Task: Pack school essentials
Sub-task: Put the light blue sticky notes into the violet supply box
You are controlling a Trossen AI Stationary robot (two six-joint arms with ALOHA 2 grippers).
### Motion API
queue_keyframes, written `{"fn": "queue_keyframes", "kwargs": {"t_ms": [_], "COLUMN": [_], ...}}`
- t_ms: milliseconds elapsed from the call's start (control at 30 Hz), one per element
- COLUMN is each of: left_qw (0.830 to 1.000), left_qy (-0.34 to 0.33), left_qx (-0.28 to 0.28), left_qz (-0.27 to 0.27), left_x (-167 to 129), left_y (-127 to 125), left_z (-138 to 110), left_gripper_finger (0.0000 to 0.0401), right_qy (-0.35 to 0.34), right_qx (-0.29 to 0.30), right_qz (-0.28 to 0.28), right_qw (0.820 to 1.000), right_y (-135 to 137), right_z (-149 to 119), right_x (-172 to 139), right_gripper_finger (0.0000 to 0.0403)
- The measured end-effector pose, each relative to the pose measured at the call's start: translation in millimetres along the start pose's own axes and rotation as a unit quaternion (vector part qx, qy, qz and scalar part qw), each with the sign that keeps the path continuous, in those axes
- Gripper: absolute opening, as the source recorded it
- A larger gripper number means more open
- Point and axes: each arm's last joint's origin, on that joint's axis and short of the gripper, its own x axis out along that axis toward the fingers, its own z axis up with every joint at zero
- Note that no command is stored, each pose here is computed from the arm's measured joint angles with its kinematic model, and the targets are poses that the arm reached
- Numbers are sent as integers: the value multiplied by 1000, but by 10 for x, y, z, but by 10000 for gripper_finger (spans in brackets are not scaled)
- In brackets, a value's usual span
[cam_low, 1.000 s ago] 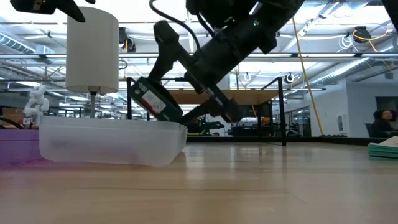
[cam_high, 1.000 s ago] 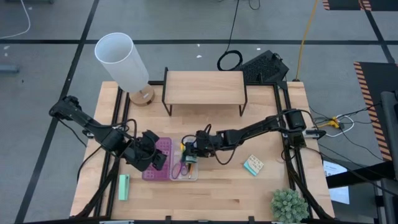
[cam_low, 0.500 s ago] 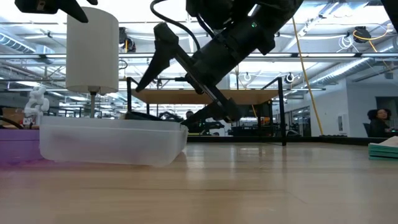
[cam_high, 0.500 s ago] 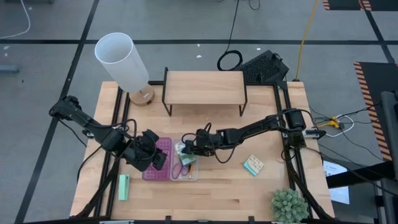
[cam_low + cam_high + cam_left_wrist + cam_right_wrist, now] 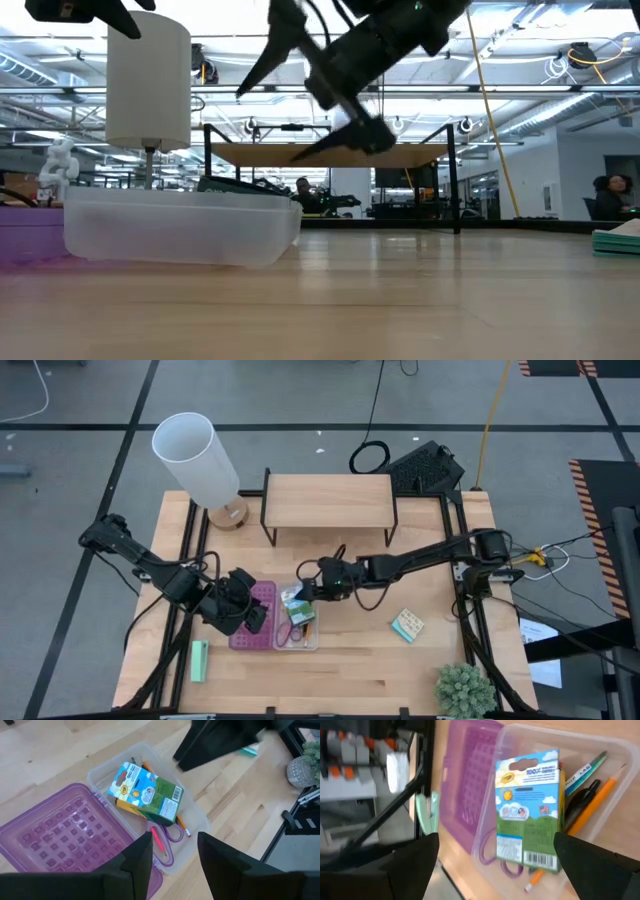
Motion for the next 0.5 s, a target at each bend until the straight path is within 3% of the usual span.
{"fn": "queue_keyframes", "kwargs": {"t_ms": [267,500], "left_qw": [1000,999], "left_qy": [0,-3], "left_qx": [25,43], "left_qz": [1,-4], "left_x": [0,1], "left_y": [1,-8], "left_z": [1,6], "left_gripper_finger": [161,161], "right_qy": [73,114], "right_qx": [-83,-119], "right_qz": [-35,-143], "right_qw": [993,976], "right_y": [126,35], "right_z": [-58,-286], "right_x": [-597,-1231], "right_gripper_finger": [386,386]}}
